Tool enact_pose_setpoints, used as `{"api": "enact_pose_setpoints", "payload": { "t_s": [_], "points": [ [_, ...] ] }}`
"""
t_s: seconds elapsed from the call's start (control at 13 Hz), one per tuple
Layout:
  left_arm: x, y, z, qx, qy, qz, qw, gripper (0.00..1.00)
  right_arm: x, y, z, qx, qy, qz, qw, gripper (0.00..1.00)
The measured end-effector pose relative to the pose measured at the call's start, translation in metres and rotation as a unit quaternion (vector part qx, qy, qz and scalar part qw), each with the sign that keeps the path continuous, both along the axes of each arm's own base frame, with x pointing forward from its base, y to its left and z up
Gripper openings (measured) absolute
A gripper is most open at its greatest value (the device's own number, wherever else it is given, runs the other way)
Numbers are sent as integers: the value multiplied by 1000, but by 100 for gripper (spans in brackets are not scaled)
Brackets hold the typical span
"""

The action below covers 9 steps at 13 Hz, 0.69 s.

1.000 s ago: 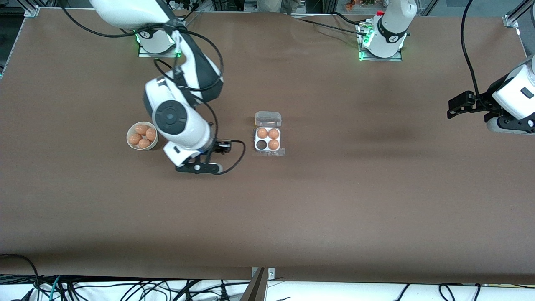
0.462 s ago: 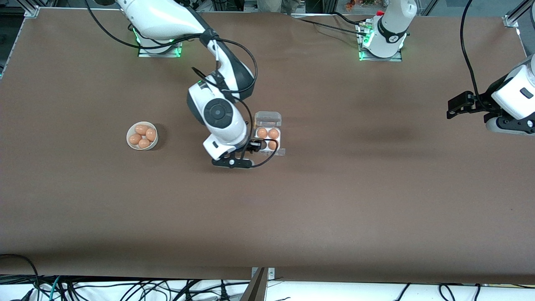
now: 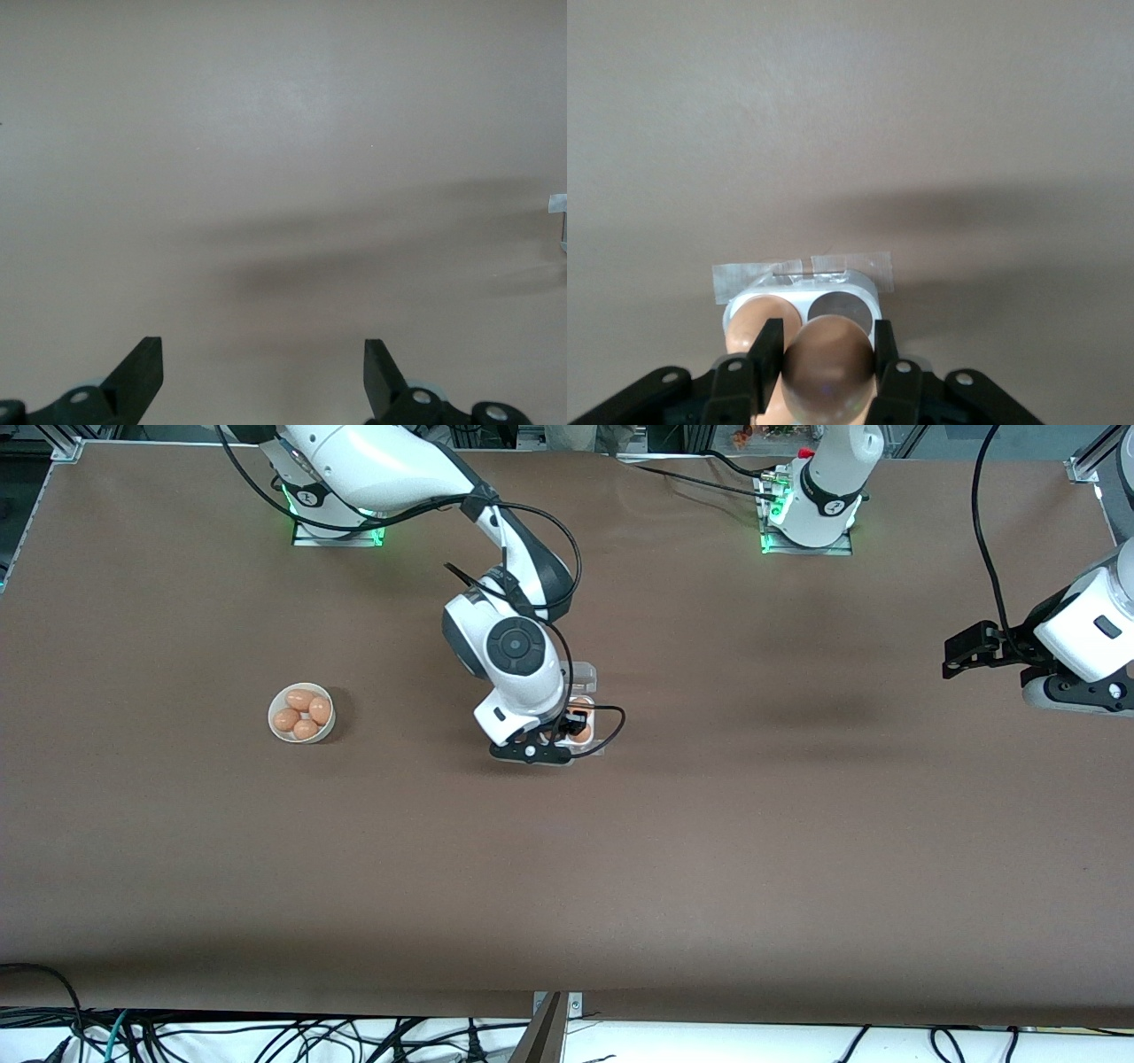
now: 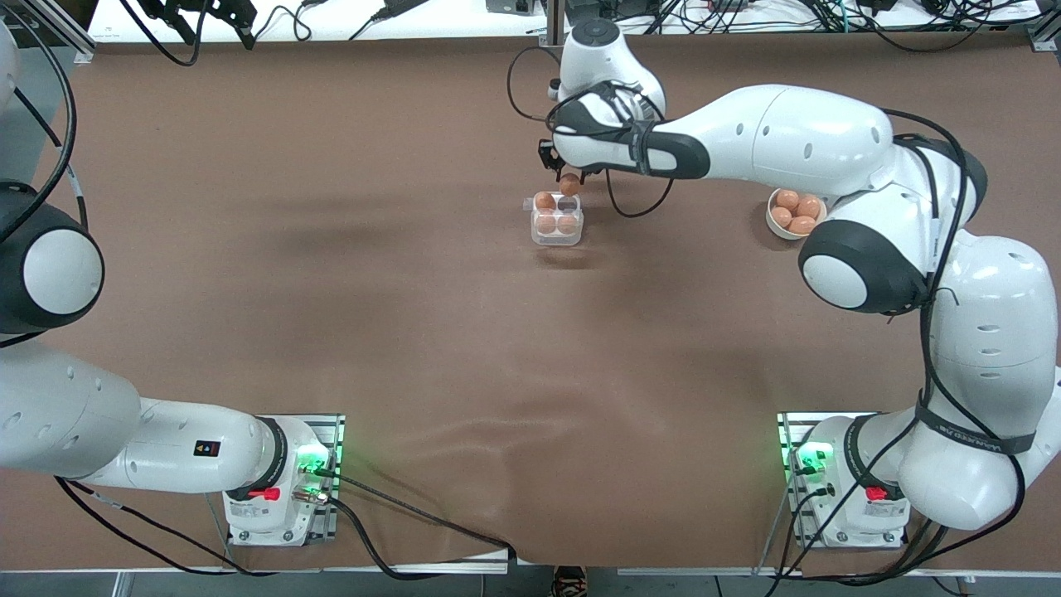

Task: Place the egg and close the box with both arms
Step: 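Carry the egg to the carton's empty slot and lower it, then open the right gripper and raise it while the left gripper approaches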

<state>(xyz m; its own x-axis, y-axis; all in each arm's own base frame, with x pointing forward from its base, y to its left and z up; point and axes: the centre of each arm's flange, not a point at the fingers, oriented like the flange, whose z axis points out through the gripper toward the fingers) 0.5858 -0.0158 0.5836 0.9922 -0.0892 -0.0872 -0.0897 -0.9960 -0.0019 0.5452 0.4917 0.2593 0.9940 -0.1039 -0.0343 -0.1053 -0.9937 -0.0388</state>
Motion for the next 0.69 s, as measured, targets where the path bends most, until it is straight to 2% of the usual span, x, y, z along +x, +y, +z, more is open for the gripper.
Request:
{"api": "enact_pose_setpoints", "payload": {
  "t_s": [0.46, 0.69],
  "points": [
    [1, -10, -3, 0, 3, -6, 1000, 100, -8, 10, -21, -9, -8, -1, 1000, 46],
    [1, -39, -9, 1, 8, 1, 1000, 100, -7, 9, -21, -11, -9, -2, 1000, 72]
  ]
}}
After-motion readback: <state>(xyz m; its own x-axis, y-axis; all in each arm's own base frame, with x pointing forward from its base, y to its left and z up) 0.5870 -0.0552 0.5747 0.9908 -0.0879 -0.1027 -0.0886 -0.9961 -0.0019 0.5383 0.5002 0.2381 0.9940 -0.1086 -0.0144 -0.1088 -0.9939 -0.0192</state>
